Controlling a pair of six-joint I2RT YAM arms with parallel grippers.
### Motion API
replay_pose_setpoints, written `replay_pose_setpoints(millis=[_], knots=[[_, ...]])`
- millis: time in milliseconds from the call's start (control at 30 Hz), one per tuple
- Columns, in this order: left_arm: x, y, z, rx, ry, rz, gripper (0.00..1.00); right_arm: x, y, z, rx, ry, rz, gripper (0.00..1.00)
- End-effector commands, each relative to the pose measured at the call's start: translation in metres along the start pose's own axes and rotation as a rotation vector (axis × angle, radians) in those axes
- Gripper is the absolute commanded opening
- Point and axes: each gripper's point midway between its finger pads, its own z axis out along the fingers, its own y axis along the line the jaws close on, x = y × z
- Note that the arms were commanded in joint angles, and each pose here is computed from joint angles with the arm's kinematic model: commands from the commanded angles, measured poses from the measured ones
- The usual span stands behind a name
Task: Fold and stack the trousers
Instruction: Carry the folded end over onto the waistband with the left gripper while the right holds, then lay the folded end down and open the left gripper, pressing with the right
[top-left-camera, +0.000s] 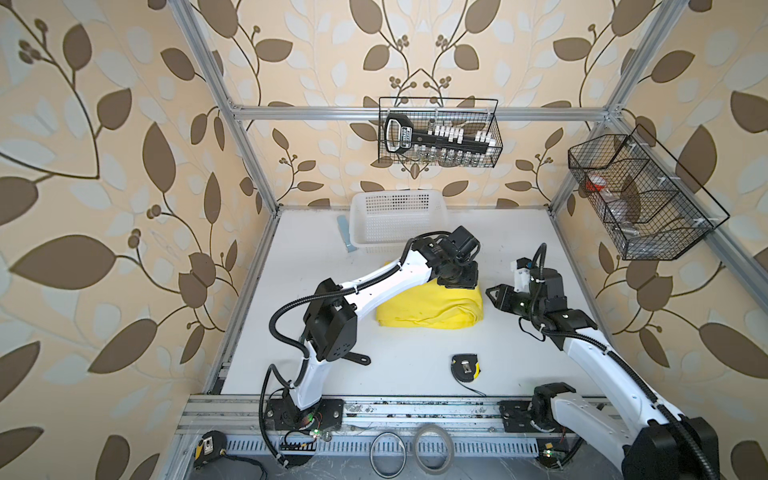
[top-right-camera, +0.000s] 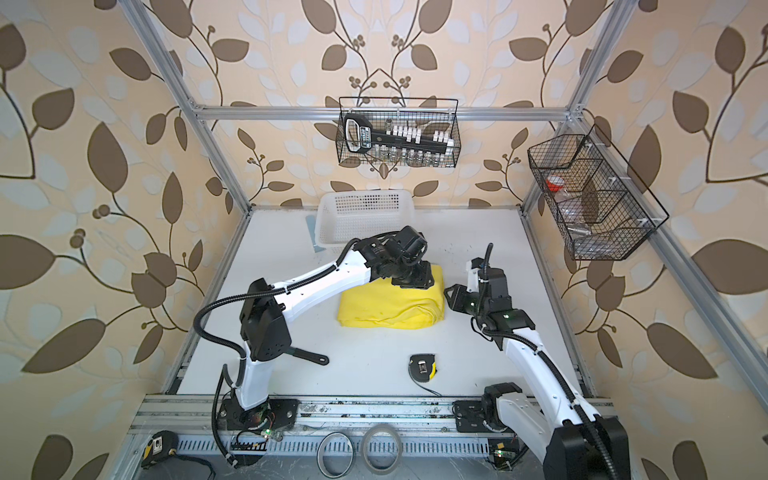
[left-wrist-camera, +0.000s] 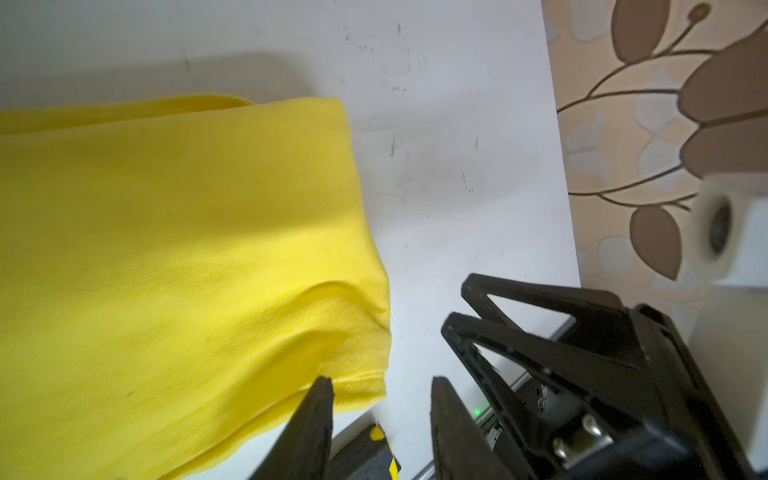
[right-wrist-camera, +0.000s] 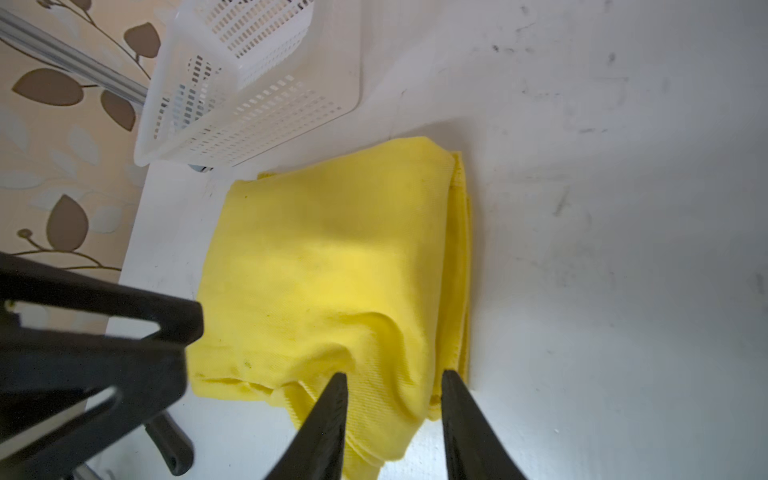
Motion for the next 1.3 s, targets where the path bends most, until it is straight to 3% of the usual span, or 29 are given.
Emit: replay_pose_setpoints(millis=[0,300,700,900,1267], knots=[[0.004,0.014,-0.019,-0.005,-0.017,-0.001,0.39,-0.020,0.032,0.012,-0.074,-0.034,-0.039,0.37],[0.033,0.002,0.035,0.154,0.065,-0.050,0.27,-0.023,0.017,0.079,-0.052,0.057,-0.038,0.33],[0.062,-0.004,0.094,0.230,0.184,-0.047,0.19,-0.030,-0.012,0.116,-0.017,0.094,0.026,0.33],[0.081,0.011,0.109,0.173,0.228,-0.020,0.19,-0.049,-0.008,0.117,-0.015,0.055,0.020,0.33],[0.085,0.006,0.104,0.187,0.242,0.011,0.27,-0.015,-0.050,0.156,0.129,0.188,0.049,0.32]])
